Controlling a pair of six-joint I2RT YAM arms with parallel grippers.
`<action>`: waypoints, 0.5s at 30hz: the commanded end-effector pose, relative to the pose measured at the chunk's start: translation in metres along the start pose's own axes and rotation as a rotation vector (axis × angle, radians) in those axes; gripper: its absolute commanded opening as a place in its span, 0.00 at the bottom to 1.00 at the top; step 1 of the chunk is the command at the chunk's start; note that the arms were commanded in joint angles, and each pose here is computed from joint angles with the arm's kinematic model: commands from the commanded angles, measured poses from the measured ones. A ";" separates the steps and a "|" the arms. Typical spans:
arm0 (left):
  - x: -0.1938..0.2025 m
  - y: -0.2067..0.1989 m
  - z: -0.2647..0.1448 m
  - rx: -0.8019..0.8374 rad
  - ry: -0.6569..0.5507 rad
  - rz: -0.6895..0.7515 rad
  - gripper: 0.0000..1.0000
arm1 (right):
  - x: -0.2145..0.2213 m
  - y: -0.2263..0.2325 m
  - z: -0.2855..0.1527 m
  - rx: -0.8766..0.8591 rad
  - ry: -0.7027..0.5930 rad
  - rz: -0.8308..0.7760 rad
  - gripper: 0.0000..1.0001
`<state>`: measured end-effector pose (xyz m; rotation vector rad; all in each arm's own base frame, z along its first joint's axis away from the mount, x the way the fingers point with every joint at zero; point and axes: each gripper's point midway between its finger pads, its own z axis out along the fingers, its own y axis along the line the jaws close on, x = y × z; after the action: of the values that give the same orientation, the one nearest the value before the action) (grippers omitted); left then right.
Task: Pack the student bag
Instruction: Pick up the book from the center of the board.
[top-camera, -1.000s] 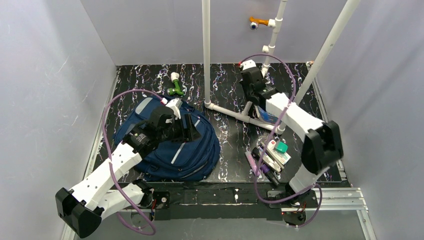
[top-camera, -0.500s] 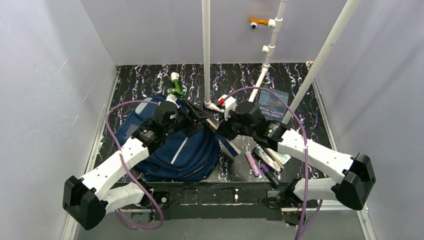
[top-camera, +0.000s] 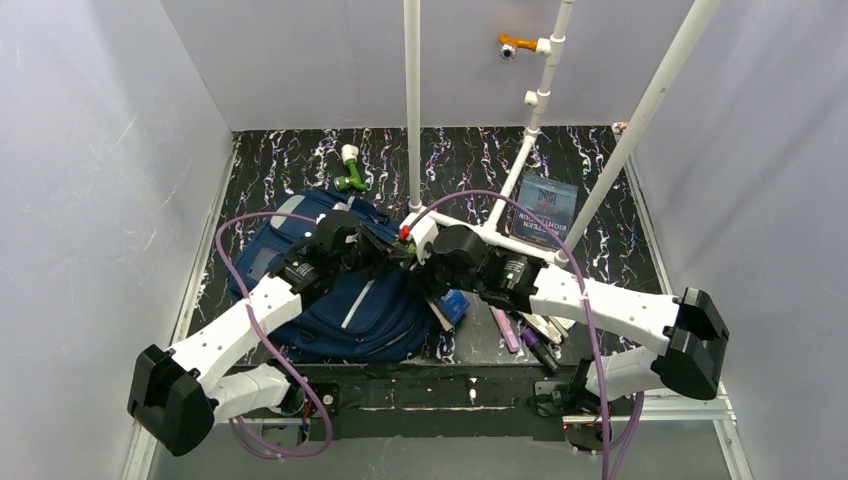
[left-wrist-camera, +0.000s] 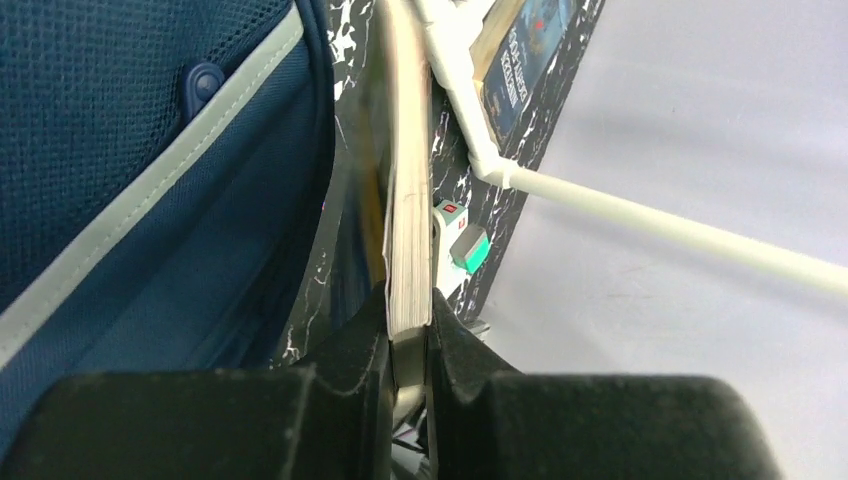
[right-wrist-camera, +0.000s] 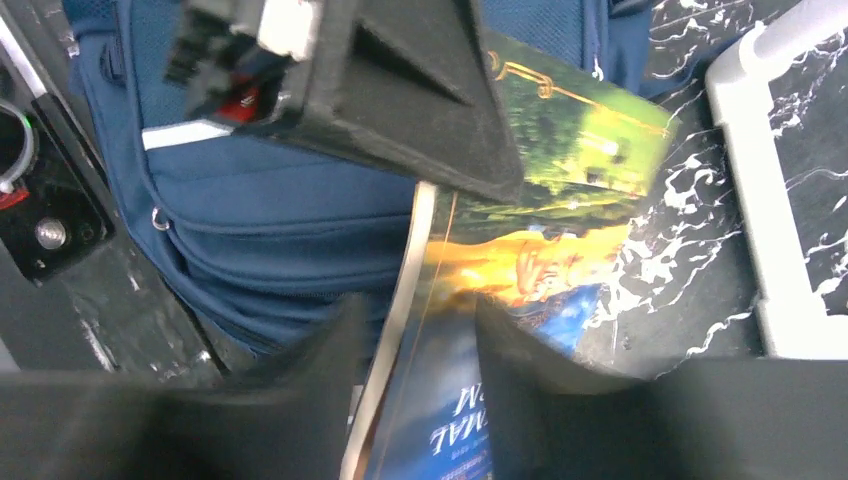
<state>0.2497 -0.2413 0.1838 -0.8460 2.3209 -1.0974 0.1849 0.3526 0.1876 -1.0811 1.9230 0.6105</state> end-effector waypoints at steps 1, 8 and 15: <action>-0.025 -0.037 -0.019 0.194 -0.131 0.167 0.00 | -0.043 0.003 -0.018 0.049 -0.092 0.075 0.71; -0.062 -0.079 -0.076 0.420 -0.295 0.402 0.00 | -0.042 -0.007 -0.058 -0.028 -0.123 0.445 0.98; -0.068 -0.118 -0.123 0.669 -0.302 0.339 0.00 | -0.070 -0.036 -0.087 -0.480 -0.449 0.974 0.98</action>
<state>0.2786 -0.1794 0.2943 -0.4497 1.8075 -1.1697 0.2178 0.2934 0.2497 -0.3220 2.0363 1.1455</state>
